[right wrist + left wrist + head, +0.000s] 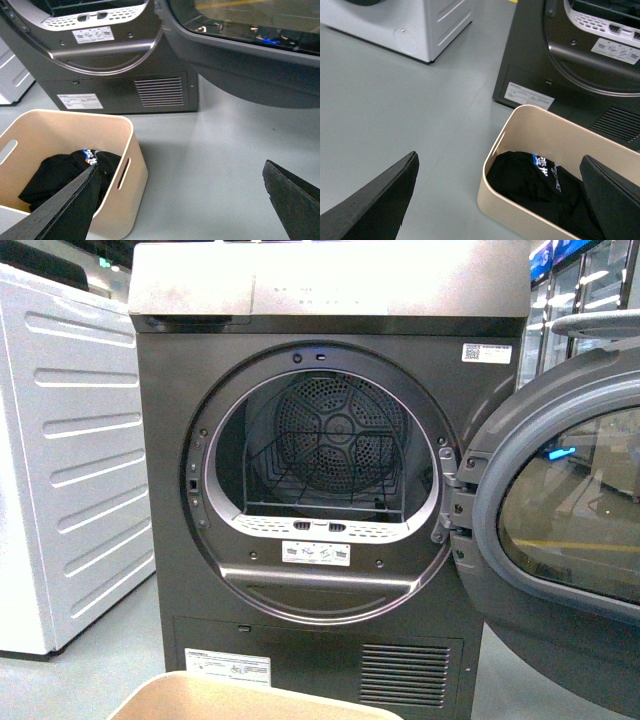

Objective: Move hamper under clothes hanger

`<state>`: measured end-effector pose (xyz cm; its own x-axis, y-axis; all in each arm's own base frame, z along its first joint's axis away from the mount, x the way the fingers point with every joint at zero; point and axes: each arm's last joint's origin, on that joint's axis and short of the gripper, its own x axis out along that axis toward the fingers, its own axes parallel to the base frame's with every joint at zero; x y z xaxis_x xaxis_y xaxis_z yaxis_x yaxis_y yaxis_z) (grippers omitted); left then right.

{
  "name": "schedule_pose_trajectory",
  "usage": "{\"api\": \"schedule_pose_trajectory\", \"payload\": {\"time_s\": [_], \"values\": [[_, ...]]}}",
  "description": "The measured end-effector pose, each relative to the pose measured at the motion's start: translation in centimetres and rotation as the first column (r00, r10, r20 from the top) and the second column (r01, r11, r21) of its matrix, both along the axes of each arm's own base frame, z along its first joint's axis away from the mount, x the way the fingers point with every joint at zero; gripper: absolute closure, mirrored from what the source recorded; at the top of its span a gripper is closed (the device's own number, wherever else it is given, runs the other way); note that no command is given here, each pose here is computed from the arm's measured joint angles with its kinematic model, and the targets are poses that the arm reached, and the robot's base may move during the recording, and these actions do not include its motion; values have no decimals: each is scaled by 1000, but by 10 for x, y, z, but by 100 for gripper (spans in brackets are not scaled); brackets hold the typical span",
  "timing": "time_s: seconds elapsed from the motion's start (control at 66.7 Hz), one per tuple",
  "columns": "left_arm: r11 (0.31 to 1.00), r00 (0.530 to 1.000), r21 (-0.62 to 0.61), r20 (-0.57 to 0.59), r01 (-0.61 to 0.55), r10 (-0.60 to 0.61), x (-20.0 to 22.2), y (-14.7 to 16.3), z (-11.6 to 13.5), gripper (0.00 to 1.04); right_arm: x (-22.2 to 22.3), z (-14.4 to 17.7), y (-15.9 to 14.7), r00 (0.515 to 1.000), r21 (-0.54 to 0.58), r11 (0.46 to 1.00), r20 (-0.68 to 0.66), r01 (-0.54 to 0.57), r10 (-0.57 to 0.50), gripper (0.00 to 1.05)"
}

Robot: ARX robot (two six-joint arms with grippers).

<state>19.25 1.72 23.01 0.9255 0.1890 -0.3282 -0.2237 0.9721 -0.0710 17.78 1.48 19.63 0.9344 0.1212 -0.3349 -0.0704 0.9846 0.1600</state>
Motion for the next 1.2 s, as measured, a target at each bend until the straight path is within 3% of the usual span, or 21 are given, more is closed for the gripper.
{"api": "schedule_pose_trajectory", "payload": {"time_s": [0.09, 0.24, 0.45, 0.735, 1.199], "values": [[997, 994, 59, -106, 42, -35, 52, 2, 1, 7, 42, -1, 12, 995, -10, 999, -86, -47, 46, 8], [974, 943, 175, -322, 145, -83, 124, -3, -26, 7, 107, -21, 32, 977, -39, 997, -206, -64, 54, 8], [957, 907, 184, -399, 225, -136, 176, -16, -61, 7, 159, -53, 60, 950, -66, 994, -308, -84, 60, 8], [949, 875, 130, -438, 289, -206, 195, -33, -112, 7, 189, -112, 85, 887, -110, 988, -461, -104, 42, 8], [938, 854, 104, -455, 332, -252, 191, -33, -144, 7, 196, -156, 109, 846, -97, 990, -532, -106, 38, 8]]}}
